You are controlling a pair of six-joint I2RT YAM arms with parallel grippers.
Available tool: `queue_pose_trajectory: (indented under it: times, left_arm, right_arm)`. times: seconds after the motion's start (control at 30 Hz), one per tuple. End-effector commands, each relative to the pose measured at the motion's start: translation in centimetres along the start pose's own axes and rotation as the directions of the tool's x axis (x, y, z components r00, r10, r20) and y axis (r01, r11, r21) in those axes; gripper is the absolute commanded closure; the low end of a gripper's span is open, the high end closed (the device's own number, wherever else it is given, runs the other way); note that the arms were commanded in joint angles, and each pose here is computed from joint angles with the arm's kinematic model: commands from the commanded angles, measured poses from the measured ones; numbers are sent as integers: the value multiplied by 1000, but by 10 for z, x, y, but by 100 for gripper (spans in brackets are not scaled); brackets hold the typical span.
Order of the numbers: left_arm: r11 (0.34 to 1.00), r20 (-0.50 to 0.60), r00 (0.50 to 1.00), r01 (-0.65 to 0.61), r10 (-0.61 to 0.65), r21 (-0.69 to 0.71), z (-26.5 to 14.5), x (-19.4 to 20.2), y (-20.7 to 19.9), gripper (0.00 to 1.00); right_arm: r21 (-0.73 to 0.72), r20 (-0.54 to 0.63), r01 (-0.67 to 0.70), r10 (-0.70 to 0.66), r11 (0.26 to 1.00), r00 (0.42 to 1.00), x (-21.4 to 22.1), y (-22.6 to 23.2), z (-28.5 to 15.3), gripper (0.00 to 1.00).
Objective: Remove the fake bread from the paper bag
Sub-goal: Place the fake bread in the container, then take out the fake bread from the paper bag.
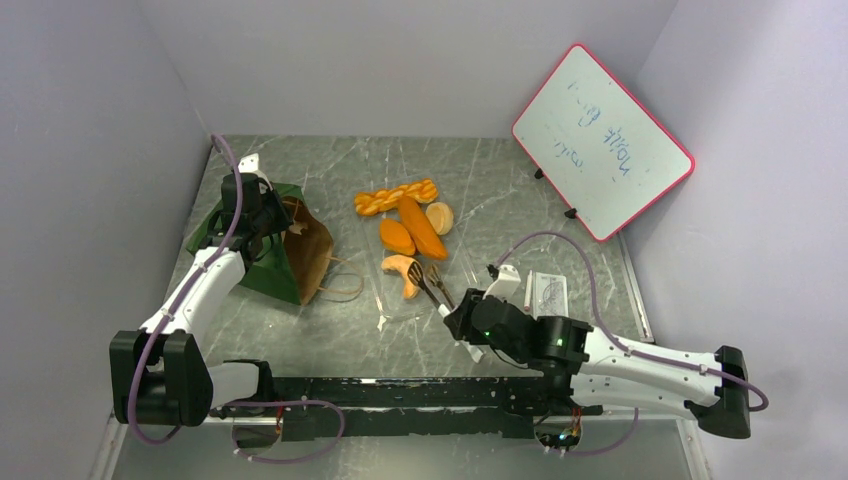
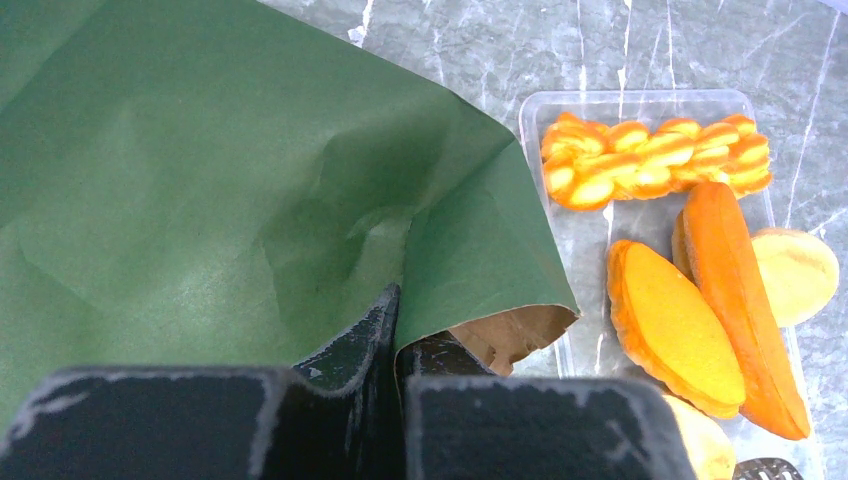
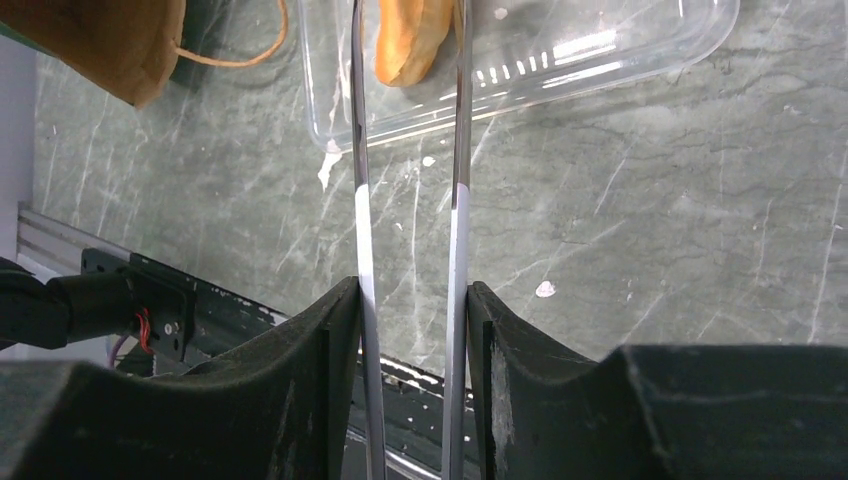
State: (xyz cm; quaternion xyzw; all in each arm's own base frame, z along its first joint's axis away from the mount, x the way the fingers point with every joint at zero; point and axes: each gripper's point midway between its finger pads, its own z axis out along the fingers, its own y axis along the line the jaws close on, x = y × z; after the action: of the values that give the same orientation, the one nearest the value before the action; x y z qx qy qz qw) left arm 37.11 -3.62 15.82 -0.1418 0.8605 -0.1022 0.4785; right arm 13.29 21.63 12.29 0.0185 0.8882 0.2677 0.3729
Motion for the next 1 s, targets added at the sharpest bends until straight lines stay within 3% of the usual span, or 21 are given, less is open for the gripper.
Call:
queue_pose_trajectory:
  times: [0.0,0.53,0.8,0.97]
  left_arm:
    - [999,24,1000,-4,3,32,-7,-11,-8,93]
    - [991,-31,994,-103,106,81,-17,-1,-12,93]
    - [983,-68,988,-133,142,125,-29,6,-16,93]
    - [961,-70,981,-159,179,225,-39,11,-31,93]
  right_arm:
    - [-23,62,-14,15,1000,998,-22,12,-11,56]
    - [-94,116,145,-134,985,984,-33,71,-24,59]
    - [-243,123,201,-175,949,977,-22,127,-7,59]
    - [-328,116,245,-218,913,969,-9,162,7,59]
